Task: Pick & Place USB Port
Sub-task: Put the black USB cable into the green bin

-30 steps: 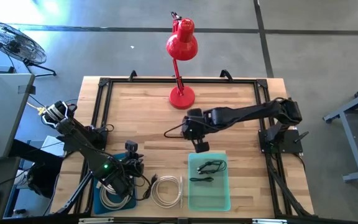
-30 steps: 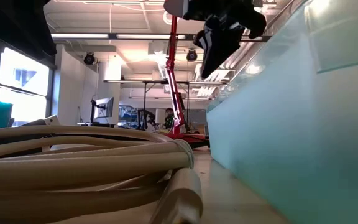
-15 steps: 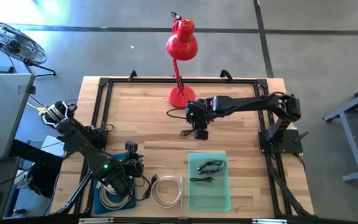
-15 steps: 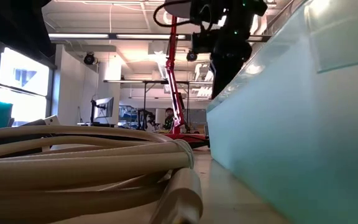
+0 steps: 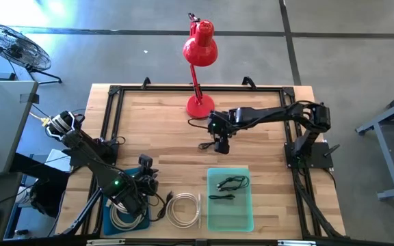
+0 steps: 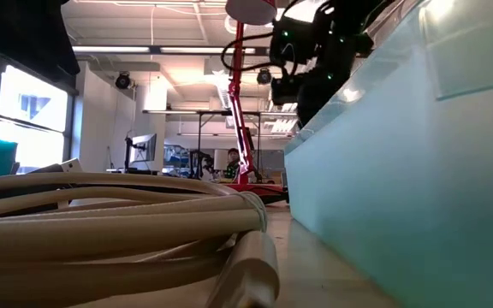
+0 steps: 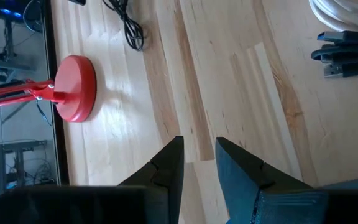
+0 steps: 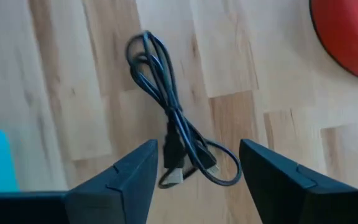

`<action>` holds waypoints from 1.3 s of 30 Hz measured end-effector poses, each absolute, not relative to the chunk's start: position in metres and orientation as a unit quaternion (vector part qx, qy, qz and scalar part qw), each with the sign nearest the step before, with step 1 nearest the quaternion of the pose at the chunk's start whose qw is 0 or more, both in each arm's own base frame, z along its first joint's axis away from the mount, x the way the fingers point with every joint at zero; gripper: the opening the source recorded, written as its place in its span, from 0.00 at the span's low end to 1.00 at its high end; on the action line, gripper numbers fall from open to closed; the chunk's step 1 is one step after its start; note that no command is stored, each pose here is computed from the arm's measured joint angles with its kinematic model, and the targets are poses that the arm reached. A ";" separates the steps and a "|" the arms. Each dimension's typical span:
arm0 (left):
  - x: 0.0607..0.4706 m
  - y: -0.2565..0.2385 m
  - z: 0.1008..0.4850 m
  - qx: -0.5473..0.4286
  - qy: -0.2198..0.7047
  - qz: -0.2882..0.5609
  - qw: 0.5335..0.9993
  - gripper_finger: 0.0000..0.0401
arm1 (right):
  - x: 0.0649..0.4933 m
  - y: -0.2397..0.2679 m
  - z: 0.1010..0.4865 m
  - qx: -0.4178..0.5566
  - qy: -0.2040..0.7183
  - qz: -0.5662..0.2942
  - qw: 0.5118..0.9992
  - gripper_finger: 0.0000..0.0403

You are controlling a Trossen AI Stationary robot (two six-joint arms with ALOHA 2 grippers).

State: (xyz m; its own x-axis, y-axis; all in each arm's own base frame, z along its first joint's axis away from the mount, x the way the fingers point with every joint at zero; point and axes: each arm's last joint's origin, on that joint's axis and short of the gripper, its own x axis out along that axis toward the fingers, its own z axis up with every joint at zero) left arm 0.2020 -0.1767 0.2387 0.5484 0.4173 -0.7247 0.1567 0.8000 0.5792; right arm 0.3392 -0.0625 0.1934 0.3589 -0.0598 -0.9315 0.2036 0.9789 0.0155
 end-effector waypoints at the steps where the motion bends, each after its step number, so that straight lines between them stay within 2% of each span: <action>1: 0.202 -0.177 0.239 0.306 0.468 0.079 0.825 0.22 | 0.338 -0.063 0.190 0.065 0.561 -0.081 0.821 0.55; 11: 0.202 -0.177 0.239 0.303 0.466 0.080 0.827 0.22 | 0.328 -0.067 0.161 0.092 0.542 -0.059 0.833 0.55; 21: 0.203 -0.177 0.239 0.295 0.464 0.083 0.831 0.22 | 0.319 -0.066 0.130 0.100 0.559 -0.068 0.820 0.54; 25: 0.203 -0.177 0.239 0.291 0.464 0.085 0.832 0.22 | 0.321 -0.064 0.131 0.095 0.558 -0.071 0.821 0.42; 27: 0.203 -0.178 0.239 0.290 0.463 0.085 0.833 0.22 | 0.324 -0.063 0.134 0.090 0.556 -0.070 0.824 0.31; 30: 0.203 -0.178 0.239 0.288 0.462 0.084 0.835 0.22 | 0.332 -0.061 0.143 0.075 0.550 -0.062 0.830 0.09; 31: 0.203 -0.178 0.239 0.288 0.461 0.084 0.835 0.22 | 0.334 -0.060 0.146 0.070 0.549 -0.060 0.831 0.05; 39: 0.204 -0.178 0.239 0.286 0.460 0.083 0.836 0.22 | 0.353 -0.042 0.187 0.002 0.568 -0.084 0.819 0.03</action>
